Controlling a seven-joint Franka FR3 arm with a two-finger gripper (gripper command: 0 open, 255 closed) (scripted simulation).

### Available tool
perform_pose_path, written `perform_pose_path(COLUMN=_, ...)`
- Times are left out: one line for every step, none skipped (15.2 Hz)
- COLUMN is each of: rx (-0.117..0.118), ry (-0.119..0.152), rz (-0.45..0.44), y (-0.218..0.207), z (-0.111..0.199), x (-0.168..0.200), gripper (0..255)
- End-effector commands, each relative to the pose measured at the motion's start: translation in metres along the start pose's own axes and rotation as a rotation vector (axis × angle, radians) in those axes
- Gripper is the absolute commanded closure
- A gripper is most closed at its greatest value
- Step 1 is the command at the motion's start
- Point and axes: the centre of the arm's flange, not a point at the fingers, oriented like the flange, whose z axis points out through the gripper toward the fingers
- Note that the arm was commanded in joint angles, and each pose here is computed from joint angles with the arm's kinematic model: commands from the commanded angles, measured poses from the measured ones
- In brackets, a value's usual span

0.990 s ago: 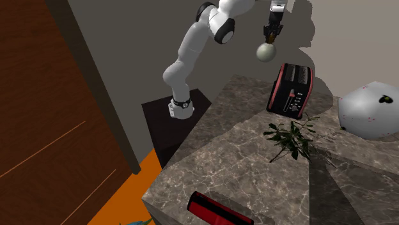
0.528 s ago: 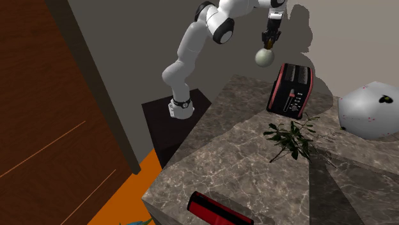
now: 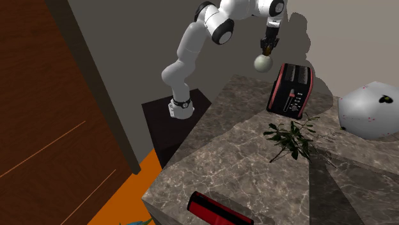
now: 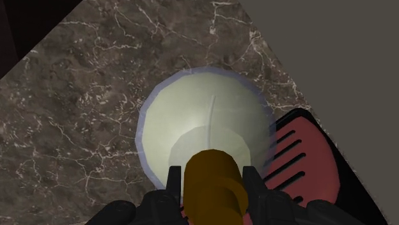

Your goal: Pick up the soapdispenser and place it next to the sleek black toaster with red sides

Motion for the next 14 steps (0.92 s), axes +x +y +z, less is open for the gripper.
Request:
perform_pose_path(rx=0.001, ry=0.0, rz=0.0, y=0.0, z=0.011, x=-0.002, gripper=255)
perform_pose_path(rx=0.001, ry=0.0, rz=0.0, y=0.0, z=0.016, x=-0.003, gripper=255)
perform_pose_path(rx=0.001, ry=0.0, rz=0.0, y=-0.001, z=0.021, x=-0.003, gripper=255)
perform_pose_path(rx=0.001, ry=0.0, rz=0.0, y=-0.001, z=0.026, x=-0.003, gripper=255)
perform_pose_path(rx=0.001, ry=0.0, rz=0.0, y=-0.001, z=0.032, x=-0.004, gripper=255)
perform_pose_path(rx=0.001, ry=0.0, rz=0.0, y=-0.001, z=0.037, x=-0.004, gripper=255)
perform_pose_path(rx=0.001, ry=0.0, rz=0.0, y=-0.001, z=0.042, x=-0.004, gripper=255)
perform_pose_path(rx=0.001, ry=0.0, rz=0.0, y=-0.002, z=0.048, x=-0.005, gripper=255)
perform_pose_path(rx=0.001, ry=0.0, rz=0.0, y=-0.002, z=0.053, x=-0.005, gripper=255)
perform_pose_path(rx=0.001, ry=0.0, rz=0.0, y=-0.002, z=0.058, x=-0.005, gripper=255)
perform_pose_path(rx=0.001, ry=0.0, rz=0.0, y=-0.002, z=0.063, x=-0.006, gripper=255)
perform_pose_path(rx=0.001, ry=0.0, rz=0.0, y=-0.002, z=0.069, x=-0.006, gripper=255)
perform_pose_path(rx=0.001, ry=0.0, rz=0.0, y=-0.003, z=0.074, x=-0.006, gripper=255)
perform_pose_path(rx=0.001, ry=0.0, rz=0.0, y=-0.003, z=0.079, x=-0.007, gripper=255)
